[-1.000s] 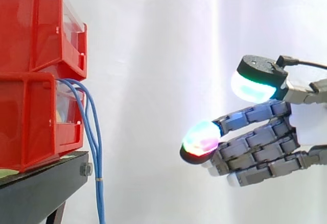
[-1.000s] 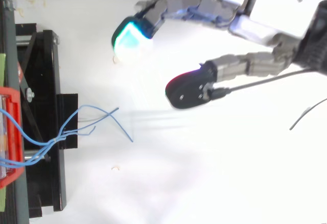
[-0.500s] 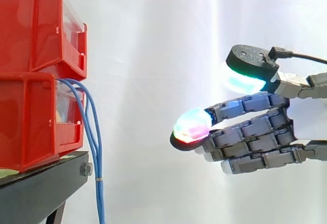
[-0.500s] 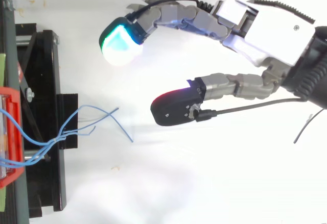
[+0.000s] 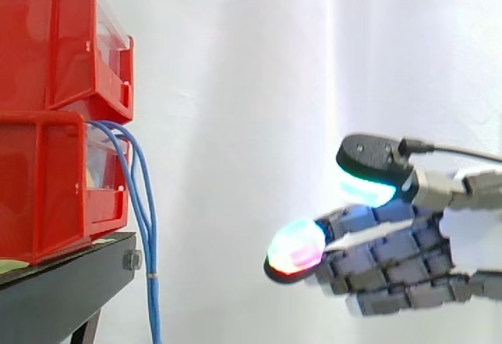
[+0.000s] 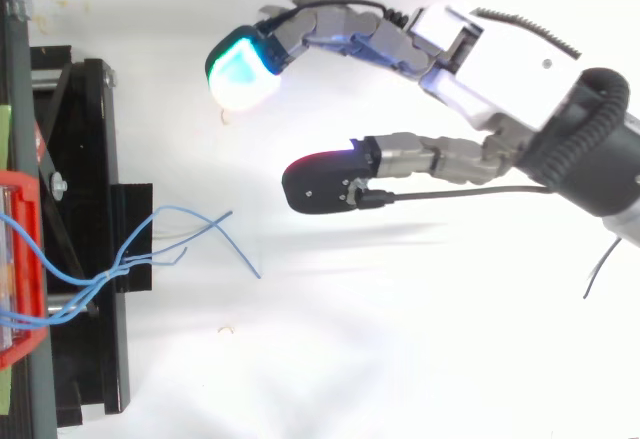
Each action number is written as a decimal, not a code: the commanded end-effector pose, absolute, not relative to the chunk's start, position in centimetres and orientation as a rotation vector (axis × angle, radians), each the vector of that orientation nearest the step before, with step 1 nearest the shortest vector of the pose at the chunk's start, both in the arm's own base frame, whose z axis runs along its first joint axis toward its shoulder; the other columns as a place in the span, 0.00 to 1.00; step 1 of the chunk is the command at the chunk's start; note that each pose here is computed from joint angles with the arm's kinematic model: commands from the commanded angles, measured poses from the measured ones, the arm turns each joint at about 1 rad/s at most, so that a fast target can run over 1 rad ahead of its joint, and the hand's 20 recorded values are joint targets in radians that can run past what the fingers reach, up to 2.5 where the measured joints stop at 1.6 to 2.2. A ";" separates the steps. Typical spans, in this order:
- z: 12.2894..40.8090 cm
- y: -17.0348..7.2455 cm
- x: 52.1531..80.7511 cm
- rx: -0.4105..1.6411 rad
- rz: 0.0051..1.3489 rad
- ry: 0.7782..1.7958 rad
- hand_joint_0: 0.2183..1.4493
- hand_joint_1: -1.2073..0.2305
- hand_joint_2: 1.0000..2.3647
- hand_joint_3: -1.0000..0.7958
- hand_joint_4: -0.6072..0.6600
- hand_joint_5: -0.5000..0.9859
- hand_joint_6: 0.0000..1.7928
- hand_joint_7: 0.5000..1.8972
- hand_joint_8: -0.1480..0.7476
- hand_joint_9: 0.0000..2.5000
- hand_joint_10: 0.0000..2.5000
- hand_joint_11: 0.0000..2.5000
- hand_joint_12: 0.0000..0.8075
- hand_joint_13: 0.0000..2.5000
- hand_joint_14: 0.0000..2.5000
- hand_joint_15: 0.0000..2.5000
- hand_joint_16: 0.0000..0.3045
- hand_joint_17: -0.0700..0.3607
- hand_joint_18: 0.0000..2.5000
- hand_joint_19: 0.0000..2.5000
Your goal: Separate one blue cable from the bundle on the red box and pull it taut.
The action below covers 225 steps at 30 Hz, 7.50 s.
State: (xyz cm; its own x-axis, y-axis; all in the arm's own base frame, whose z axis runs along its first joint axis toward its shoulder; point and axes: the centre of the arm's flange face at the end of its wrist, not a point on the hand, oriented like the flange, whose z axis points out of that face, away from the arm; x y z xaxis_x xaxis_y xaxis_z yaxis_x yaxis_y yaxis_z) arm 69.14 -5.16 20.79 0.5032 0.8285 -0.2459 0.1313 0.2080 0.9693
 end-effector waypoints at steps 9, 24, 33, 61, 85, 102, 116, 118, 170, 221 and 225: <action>18.5 -5.0 70.1 1.300 0.654 0.897 0.20 0.40 0.00 0.28 0.66 0.21 0.28 0.15 0.45 0.12 0.00 0.00 0.37 0.01 0.00 0.00 0.20 0.47 0.00 0.01; 12.9 -4.9 74.3 1.302 0.697 0.816 0.20 0.40 0.00 0.28 0.66 0.21 0.28 0.15 0.46 0.13 0.00 0.01 0.37 0.01 0.00 0.01 0.20 0.47 0.00 0.02; 10.8 -2.6 80.0 1.287 0.819 0.814 0.20 0.41 0.00 0.28 0.66 0.21 0.28 0.15 0.46 0.14 0.00 0.02 0.37 0.02 0.00 0.01 0.20 0.47 0.00 0.02; 11.5 1.3 80.7 1.343 1.171 0.809 0.30 0.37 0.00 0.33 0.69 0.24 0.28 0.25 0.44 0.18 0.00 0.03 0.34 0.05 0.00 0.00 0.17 0.43 0.03 0.03; 17.4 -1.2 79.2 1.386 1.131 0.886 0.33 0.34 0.01 0.41 0.59 0.24 0.38 0.41 0.46 0.20 0.00 0.07 0.35 0.08 0.00 0.01 0.17 0.43 0.08 0.04; 17.5 -0.2 78.9 1.390 1.117 0.927 0.25 0.35 0.00 0.28 0.63 0.25 0.37 0.40 0.48 0.21 0.00 0.08 0.36 0.09 0.00 0.02 0.17 0.43 0.10 0.06; 14.5 -0.5 77.4 1.368 1.129 0.916 0.28 0.34 0.00 0.30 0.62 0.25 0.38 0.41 0.47 0.22 0.00 0.09 0.35 0.10 0.00 0.02 0.16 0.42 0.10 0.06; 14.4 -0.5 77.5 1.368 1.129 0.916 0.28 0.34 0.00 0.30 0.62 0.25 0.38 0.41 0.47 0.22 0.00 0.09 0.35 0.10 0.00 0.02 0.16 0.41 0.11 0.06; 20.6 -1.2 75.6 1.406 1.076 0.967 0.31 0.29 0.01 0.44 0.55 0.24 0.47 0.37 0.53 0.29 0.00 0.14 0.41 0.19 0.00 0.06 0.16 0.41 0.23 0.10; 22.6 -1.8 74.8 1.439 1.079 0.989 0.44 0.18 0.00 0.30 0.47 0.21 0.50 0.34 0.46 0.27 0.00 0.16 0.36 0.19 0.00 0.06 0.13 0.37 0.23 0.10; 22.5 -1.8 74.8 1.440 1.078 0.990 0.39 0.19 0.00 0.28 0.52 0.21 0.50 0.34 0.46 0.27 0.00 0.16 0.36 0.19 0.00 0.07 0.13 0.37 0.23 0.11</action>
State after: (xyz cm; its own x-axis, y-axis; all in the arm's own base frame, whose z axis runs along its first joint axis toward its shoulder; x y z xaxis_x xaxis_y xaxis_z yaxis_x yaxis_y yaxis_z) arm 74.80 -1.76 22.52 0.2551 0.9604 0.1123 0.0280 -0.1235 0.9920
